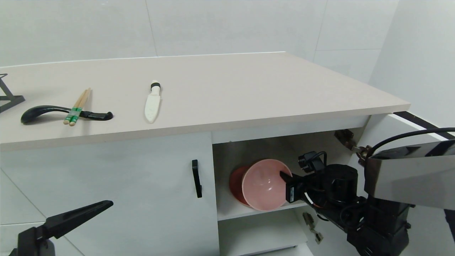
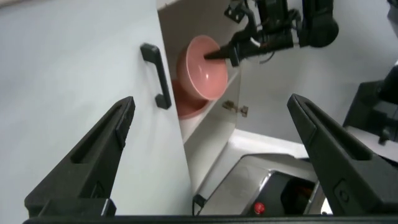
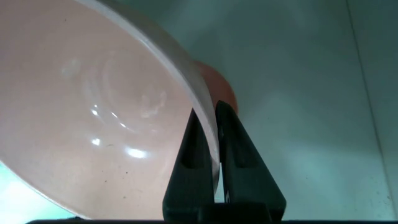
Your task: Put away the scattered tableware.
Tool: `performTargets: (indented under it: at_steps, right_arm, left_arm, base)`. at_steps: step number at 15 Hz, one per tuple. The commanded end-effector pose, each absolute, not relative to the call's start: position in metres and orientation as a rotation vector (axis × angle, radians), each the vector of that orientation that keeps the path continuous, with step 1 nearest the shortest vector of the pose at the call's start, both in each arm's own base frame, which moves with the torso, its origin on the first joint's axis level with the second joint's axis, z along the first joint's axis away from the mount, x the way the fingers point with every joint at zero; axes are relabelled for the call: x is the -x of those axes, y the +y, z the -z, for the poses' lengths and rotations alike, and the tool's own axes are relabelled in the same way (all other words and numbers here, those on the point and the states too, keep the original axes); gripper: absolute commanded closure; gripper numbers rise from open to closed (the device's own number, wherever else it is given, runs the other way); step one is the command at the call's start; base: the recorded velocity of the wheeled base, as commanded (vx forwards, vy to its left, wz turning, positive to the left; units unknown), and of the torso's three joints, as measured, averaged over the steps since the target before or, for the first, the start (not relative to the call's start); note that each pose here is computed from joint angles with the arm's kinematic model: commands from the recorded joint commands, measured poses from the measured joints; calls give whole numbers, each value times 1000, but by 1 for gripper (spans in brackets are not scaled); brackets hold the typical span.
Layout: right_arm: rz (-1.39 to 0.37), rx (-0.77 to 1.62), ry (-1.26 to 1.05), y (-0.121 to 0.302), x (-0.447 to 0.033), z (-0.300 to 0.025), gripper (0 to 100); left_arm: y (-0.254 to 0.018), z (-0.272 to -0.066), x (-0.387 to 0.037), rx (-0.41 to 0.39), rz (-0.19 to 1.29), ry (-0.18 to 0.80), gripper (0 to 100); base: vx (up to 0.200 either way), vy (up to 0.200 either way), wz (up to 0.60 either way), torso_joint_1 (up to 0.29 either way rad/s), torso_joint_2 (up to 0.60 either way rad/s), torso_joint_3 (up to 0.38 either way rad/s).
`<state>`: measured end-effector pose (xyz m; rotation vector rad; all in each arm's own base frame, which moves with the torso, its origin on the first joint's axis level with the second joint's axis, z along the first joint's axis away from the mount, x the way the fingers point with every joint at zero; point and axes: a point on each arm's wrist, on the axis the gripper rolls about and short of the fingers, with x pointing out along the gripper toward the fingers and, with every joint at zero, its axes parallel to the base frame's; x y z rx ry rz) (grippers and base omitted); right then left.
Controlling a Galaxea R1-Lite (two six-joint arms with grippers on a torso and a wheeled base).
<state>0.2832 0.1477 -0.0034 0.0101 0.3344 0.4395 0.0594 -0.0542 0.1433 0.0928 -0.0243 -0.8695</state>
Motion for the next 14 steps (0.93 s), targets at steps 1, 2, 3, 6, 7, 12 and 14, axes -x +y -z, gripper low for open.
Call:
performTargets:
  at_steps: [1, 2, 3, 6, 7, 12, 14]
  right_arm:
    - [-440, -6, 347, 150, -286, 11, 100]
    - [-440, -8, 341, 151, -288, 12, 100]
    - [-436, -9, 327, 153, -293, 12, 100]
    - [-367, 0, 311, 159, -306, 25, 100]
    - [-365, 3, 326, 159, -306, 30, 100]
    - [-404, -36, 315, 176, -305, 32, 100]
    - [-403, -57, 306, 178, -308, 31, 100]
  left_arm:
    - [-52, -145, -59, -94, 855, -41, 0]
    - [-52, -146, -59, -94, 855, -46, 0]
    - [-52, -147, -58, -92, 855, -54, 0]
    - [-50, -147, -56, -89, 855, -66, 0]
    - [-50, -146, -56, -91, 856, -57, 0]
    - [-50, -145, -56, -93, 856, -53, 0]
    - [-50, -145, -56, -94, 856, -52, 0]
  base:
    - [0, 0, 0, 0, 0, 0]
    - [0, 0, 0, 0, 0, 0]
    - [0, 0, 0, 0, 0, 0]
    - [0, 0, 0, 0, 0, 0]
    - [0, 0, 0, 0, 0, 0]
    - [0, 0, 0, 0, 0, 0]
    - [0, 0, 0, 0, 0, 0]
